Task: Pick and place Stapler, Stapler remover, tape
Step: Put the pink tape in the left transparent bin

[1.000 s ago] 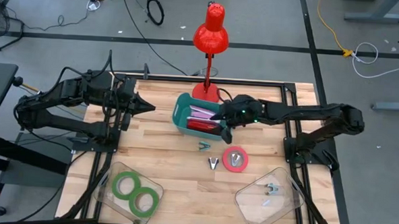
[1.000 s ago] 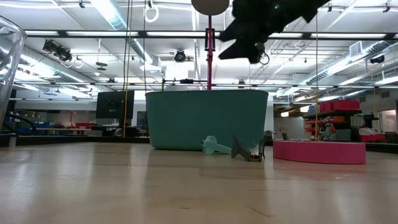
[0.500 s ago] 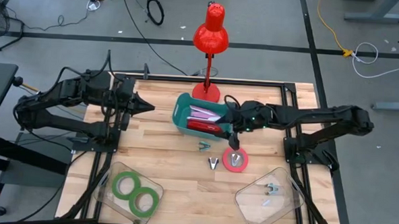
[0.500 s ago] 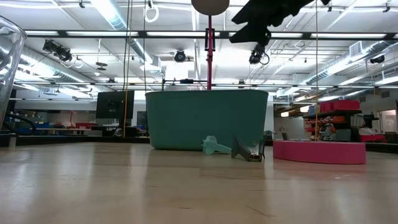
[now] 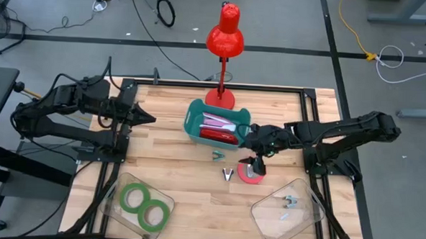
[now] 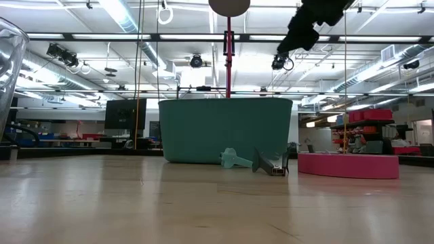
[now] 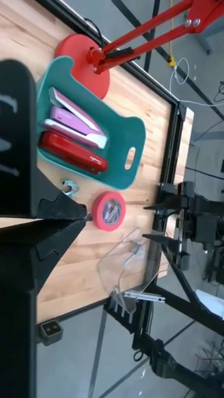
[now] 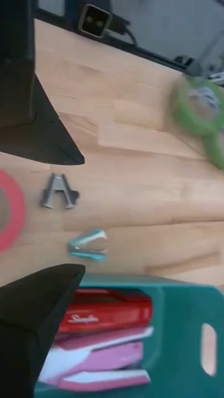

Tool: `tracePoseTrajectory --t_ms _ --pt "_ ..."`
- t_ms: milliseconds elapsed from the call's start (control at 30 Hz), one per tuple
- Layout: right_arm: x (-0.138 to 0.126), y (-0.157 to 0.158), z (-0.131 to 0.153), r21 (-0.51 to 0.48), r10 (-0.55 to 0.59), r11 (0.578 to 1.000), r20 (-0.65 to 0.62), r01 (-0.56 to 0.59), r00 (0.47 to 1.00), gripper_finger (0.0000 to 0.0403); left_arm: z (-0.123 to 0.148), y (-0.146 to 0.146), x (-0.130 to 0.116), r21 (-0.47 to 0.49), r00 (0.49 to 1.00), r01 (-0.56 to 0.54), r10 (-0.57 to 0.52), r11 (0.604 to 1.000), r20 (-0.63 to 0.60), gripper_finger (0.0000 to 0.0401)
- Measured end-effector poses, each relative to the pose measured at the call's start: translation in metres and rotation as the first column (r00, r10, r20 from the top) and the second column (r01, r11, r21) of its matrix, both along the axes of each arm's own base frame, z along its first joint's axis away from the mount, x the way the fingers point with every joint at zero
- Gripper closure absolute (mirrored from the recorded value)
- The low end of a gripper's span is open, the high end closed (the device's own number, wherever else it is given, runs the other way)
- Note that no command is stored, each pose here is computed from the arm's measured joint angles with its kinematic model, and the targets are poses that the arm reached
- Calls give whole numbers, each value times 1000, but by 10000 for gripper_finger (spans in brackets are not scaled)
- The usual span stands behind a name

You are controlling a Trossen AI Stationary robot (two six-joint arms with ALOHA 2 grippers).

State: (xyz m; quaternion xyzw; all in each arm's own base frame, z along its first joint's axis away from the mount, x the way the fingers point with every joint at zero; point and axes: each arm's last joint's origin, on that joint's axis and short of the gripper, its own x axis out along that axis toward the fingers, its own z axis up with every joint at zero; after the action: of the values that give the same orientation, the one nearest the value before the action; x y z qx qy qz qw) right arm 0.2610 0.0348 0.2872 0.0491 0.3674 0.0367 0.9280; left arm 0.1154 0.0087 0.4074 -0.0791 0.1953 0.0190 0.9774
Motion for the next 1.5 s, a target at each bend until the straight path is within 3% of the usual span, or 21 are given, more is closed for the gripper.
tracePoseTrajectory --t_ms 367,567,667,800,1133,1367,1500 --pt "-5 8 -4 82 18 997 -66 -12 998 133 1 0 -5 0 1000 -2 2 1000 12 398" --pt "-5 10 -4 -39 118 992 -48 -119 992 133 1 0 -5 0 1000 -2 2 1000 11 398" --pt "-6 13 -4 -136 174 974 -52 -179 983 133 1 0 -5 -5 1000 -5 5 1000 12 398" --pt "-9 20 -6 -193 230 951 -74 -240 970 133 1 0 -5 -18 1000 -10 11 1000 11 397" --pt "-24 34 -15 -224 332 897 -225 -381 916 133 1 0 -5 -17 1000 -10 10 1000 12 397" --pt "-37 39 -21 -253 421 816 -356 -520 834 133 1 0 -5 -17 1000 -10 10 1000 11 396" --pt "-42 42 -29 -253 444 790 -392 -558 806 133 1 0 -5 -17 1000 -10 10 1000 11 396"
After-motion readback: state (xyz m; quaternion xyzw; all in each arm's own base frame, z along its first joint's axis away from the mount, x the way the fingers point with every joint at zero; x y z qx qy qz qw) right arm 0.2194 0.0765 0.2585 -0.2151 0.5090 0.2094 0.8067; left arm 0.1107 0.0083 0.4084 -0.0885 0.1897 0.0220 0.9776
